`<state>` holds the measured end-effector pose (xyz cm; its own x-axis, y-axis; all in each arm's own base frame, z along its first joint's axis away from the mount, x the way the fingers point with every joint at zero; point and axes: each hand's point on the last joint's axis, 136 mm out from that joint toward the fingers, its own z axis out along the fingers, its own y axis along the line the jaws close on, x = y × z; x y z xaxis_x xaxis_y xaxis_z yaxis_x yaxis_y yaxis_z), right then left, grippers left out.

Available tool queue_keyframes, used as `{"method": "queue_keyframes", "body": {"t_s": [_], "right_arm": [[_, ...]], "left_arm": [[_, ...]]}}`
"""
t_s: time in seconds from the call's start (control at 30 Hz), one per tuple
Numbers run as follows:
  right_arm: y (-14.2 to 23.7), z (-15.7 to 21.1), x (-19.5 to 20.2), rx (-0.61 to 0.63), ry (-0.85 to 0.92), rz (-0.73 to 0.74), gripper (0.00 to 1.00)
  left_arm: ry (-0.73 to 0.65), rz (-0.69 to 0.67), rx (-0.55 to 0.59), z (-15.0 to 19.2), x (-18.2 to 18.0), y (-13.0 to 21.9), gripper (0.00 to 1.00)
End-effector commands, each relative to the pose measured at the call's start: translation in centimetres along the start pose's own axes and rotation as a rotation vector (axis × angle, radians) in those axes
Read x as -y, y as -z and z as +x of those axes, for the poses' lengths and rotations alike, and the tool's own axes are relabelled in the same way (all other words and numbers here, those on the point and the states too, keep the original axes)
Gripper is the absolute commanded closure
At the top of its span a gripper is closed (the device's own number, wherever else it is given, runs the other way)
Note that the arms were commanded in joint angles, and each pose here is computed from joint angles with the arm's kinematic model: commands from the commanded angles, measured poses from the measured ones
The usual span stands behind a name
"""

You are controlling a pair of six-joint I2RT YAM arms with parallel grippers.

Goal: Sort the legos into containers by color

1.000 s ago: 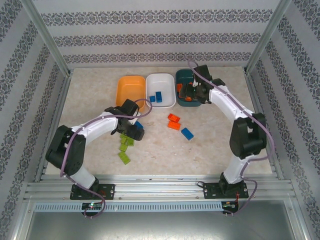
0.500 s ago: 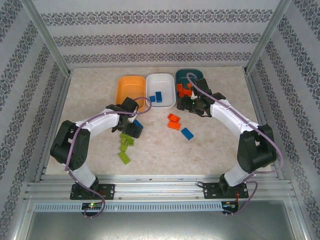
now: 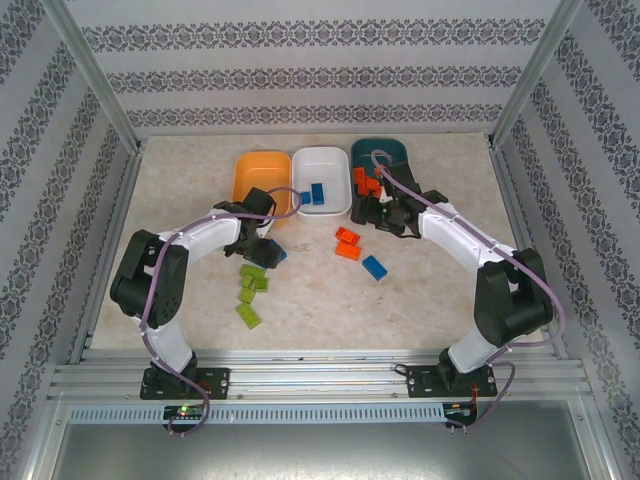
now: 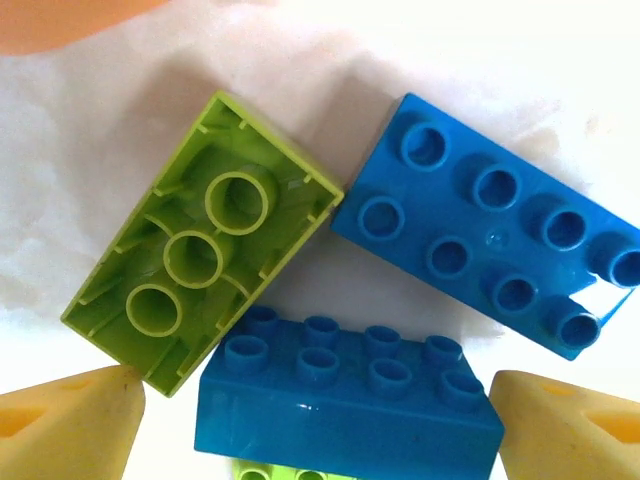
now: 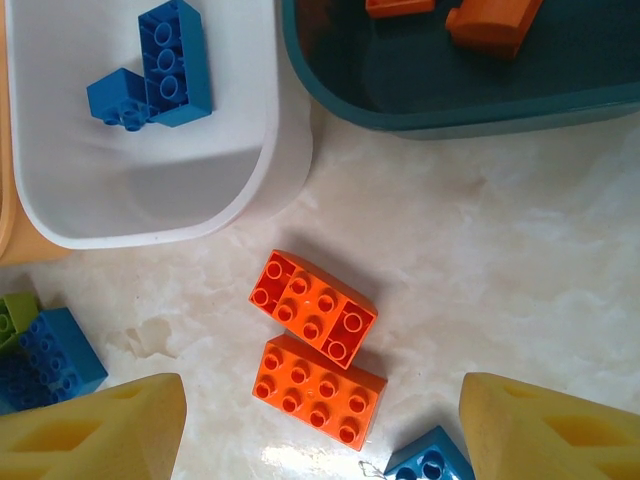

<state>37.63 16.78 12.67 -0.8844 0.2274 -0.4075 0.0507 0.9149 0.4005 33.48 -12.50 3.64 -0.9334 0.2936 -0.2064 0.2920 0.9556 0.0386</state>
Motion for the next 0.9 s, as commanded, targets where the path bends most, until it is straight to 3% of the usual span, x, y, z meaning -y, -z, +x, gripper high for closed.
{"method": "queue_keyframes", "body": {"t_s": [0.0,0.23,0.33,0.5,0.87], "right_arm": [[-0.2,0.4,-0.2,-0.005,-0.016,-0.010,0.28],[-0.3,1.2,0.2,-0.011,-0.021,-0.008,0.28],[0.0,1.4,0.4,-0.009,-0.023,-0.007,0.28],[0.7,1.7,0.8,0.000,-0.020,-0.002,0.27],[0.0,3.2,1.2,-0.033,-0.022,-0.006,0.28]], "left_arm": [[-0.011,0.011,-0.049,0.5,0.0,-1.0,0.13],[-0.010,0.001,-0.073,0.9,-0.1,-1.5,0.29],[-0.007,0.002,-0.084,1.3,0.0,-1.5,0.31],[0.008,-0.009,-0.099,1.8,-0.2,-1.0,0.20],[0.052,-0.108,-0.089,3.1,-2.0,1.4,0.11]]}}
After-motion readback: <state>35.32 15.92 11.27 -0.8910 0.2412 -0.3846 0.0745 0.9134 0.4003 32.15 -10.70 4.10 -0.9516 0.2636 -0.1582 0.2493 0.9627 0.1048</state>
